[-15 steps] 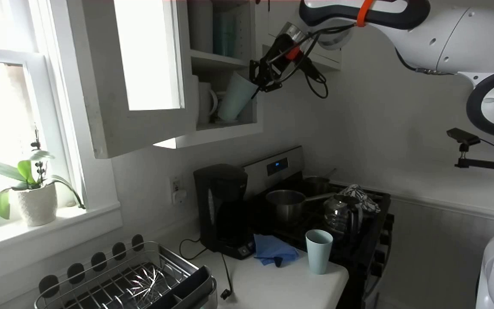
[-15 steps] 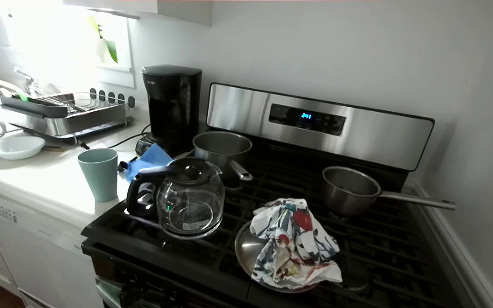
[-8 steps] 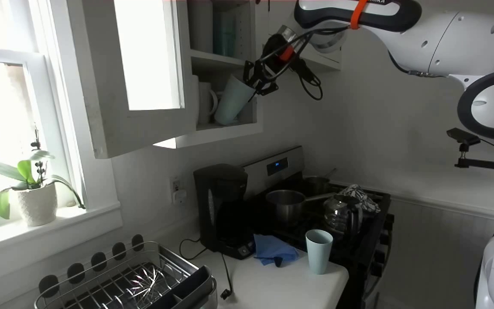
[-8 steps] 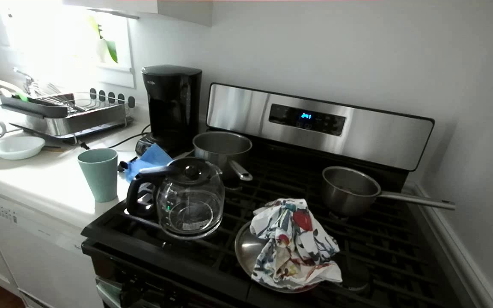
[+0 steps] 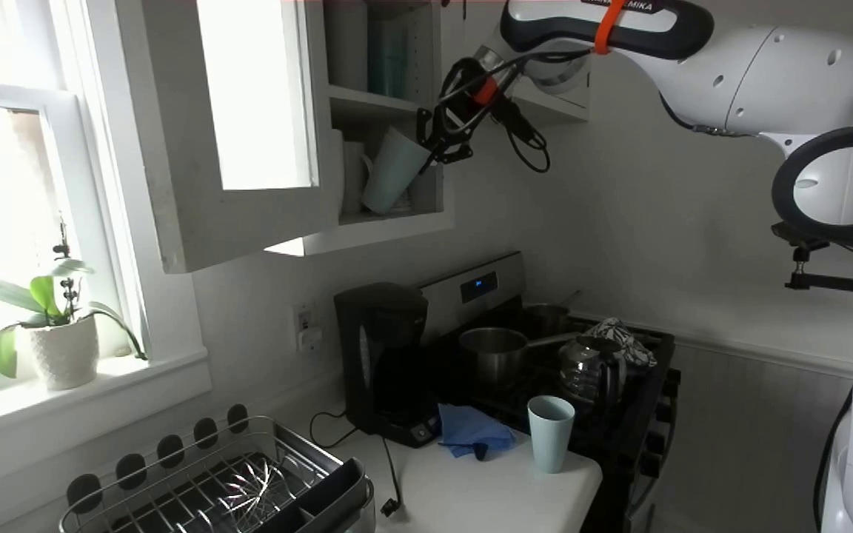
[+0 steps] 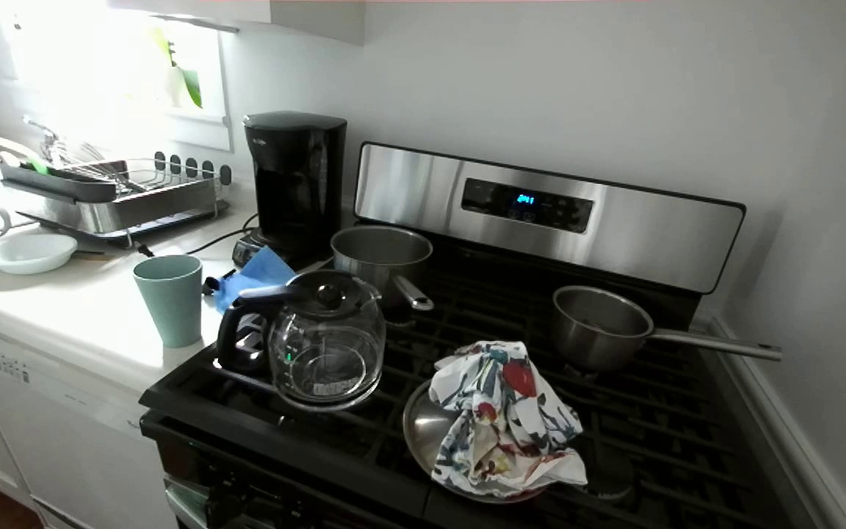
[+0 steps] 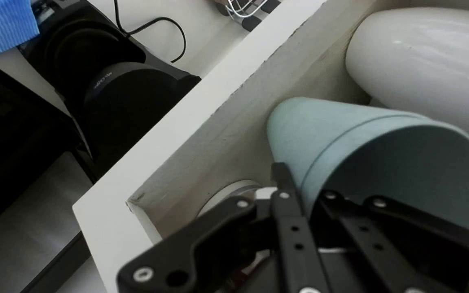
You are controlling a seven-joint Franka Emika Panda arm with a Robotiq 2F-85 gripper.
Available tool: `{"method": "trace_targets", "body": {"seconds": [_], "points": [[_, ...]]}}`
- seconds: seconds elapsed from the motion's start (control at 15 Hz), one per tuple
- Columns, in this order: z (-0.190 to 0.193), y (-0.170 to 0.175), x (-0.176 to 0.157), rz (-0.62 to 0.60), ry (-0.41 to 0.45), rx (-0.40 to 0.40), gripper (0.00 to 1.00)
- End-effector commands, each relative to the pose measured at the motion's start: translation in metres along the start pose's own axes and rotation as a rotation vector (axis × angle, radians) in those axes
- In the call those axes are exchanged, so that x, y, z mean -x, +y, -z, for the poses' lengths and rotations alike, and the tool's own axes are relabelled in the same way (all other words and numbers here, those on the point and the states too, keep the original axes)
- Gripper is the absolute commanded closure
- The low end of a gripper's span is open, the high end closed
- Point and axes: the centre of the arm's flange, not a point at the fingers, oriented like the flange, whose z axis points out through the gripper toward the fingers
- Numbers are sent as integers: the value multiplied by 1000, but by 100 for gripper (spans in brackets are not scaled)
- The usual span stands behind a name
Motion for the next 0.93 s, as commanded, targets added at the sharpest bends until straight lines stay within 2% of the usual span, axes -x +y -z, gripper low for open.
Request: {"method": "trace_targets", "body": {"seconds": [0.0, 0.33, 0.67, 0.87], "points": [[7, -17, -11, -80, -41, 21, 98], [23, -23, -9, -122, -60, 67, 98], [26, -26, -8, -25, 41, 192, 98], [22, -32, -9, 36, 85, 246, 92]]}}
